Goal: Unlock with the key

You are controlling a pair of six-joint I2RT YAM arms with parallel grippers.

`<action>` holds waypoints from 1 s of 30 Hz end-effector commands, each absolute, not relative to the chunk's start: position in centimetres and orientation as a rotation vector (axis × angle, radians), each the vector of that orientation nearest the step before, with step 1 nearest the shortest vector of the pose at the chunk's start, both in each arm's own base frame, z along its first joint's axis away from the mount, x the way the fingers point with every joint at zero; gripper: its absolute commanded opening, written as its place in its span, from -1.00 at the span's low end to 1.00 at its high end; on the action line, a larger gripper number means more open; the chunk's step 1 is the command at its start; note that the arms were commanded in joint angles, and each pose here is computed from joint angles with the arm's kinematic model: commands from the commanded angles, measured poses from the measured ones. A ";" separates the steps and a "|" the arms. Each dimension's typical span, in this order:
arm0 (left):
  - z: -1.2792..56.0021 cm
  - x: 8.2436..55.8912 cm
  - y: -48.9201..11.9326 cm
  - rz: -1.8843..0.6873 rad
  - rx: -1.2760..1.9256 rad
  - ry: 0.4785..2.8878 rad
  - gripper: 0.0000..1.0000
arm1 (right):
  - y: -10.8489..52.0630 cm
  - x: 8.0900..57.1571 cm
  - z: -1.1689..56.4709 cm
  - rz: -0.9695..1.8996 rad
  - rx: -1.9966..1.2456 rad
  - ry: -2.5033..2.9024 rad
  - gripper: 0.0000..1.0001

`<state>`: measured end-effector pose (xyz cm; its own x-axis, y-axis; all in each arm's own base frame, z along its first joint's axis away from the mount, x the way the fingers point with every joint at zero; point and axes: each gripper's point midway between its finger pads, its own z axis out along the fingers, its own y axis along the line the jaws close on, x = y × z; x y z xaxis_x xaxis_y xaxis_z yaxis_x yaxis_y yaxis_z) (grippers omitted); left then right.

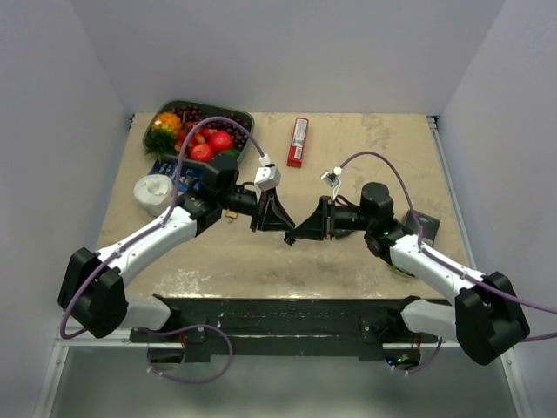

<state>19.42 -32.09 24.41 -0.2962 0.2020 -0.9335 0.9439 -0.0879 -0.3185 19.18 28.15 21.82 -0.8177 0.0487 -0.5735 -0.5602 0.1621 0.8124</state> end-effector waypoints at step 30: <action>24.8 21.9 -33.0 -1.453 1.116 1.630 -1.00 | 24.7 19.5 22.2 1.248 -0.628 1.888 0.18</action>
